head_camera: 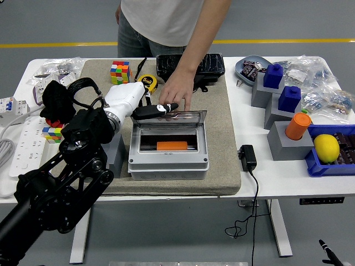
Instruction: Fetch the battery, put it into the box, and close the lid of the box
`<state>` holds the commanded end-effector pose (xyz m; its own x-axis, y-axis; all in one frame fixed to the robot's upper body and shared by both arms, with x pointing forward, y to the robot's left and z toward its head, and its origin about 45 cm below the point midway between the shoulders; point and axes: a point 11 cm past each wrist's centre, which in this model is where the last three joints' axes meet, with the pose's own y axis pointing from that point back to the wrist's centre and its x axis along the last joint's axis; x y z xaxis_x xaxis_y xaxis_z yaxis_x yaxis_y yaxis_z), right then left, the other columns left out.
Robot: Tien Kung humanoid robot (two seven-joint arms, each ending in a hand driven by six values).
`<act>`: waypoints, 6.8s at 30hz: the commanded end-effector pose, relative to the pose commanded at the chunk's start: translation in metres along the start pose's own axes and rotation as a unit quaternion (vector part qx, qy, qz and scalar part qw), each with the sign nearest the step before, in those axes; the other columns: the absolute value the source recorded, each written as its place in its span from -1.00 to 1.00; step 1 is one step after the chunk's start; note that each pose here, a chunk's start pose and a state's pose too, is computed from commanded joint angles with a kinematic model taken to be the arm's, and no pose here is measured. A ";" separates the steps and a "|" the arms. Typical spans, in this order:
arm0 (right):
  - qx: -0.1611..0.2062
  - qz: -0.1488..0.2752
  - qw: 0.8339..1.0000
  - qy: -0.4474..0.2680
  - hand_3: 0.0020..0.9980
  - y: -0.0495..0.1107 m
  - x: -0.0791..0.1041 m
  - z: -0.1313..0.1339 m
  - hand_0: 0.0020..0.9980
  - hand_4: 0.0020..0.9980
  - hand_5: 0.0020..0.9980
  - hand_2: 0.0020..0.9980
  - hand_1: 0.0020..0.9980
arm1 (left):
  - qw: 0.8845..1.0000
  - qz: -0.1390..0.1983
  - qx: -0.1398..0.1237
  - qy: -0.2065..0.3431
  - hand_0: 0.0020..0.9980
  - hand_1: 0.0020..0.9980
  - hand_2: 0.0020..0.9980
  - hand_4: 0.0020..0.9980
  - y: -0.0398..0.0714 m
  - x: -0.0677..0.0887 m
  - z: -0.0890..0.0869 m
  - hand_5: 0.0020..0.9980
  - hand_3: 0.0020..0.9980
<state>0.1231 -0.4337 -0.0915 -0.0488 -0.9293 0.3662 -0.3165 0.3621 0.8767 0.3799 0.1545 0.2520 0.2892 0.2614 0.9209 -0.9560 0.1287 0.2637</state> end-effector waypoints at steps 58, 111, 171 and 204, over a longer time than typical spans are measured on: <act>-0.003 -0.004 1.000 -0.001 0.59 0.000 -0.005 0.002 0.90 1.00 1.00 0.51 0.68 | 0.876 0.254 -0.168 0.375 0.02 0.40 0.41 1.00 0.039 0.041 -0.071 1.00 0.37; -0.028 -0.026 0.999 0.030 0.59 0.005 -0.024 0.035 0.90 1.00 1.00 0.51 0.67 | 0.762 0.255 -0.040 0.594 0.27 0.38 0.34 1.00 0.082 -0.015 -0.200 1.00 0.39; -0.018 -0.017 0.998 0.065 0.56 0.004 -0.028 0.021 1.00 1.00 0.88 0.52 0.67 | 0.787 0.235 -0.072 0.566 0.57 0.74 0.61 1.00 0.073 -0.004 -0.171 0.53 0.63; -0.009 -0.029 0.999 0.036 0.56 0.002 -0.034 0.003 0.96 1.00 1.00 0.51 0.66 | 0.816 0.274 -0.044 0.507 0.31 0.52 0.59 1.00 0.074 0.010 -0.171 -0.56 0.74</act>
<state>0.1215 -0.4011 -0.1030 0.0373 -0.9416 0.3347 -0.2989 0.3091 0.9029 0.3202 0.3306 0.2314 -0.2466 0.9538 0.1717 -0.9609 -0.2177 -0.1710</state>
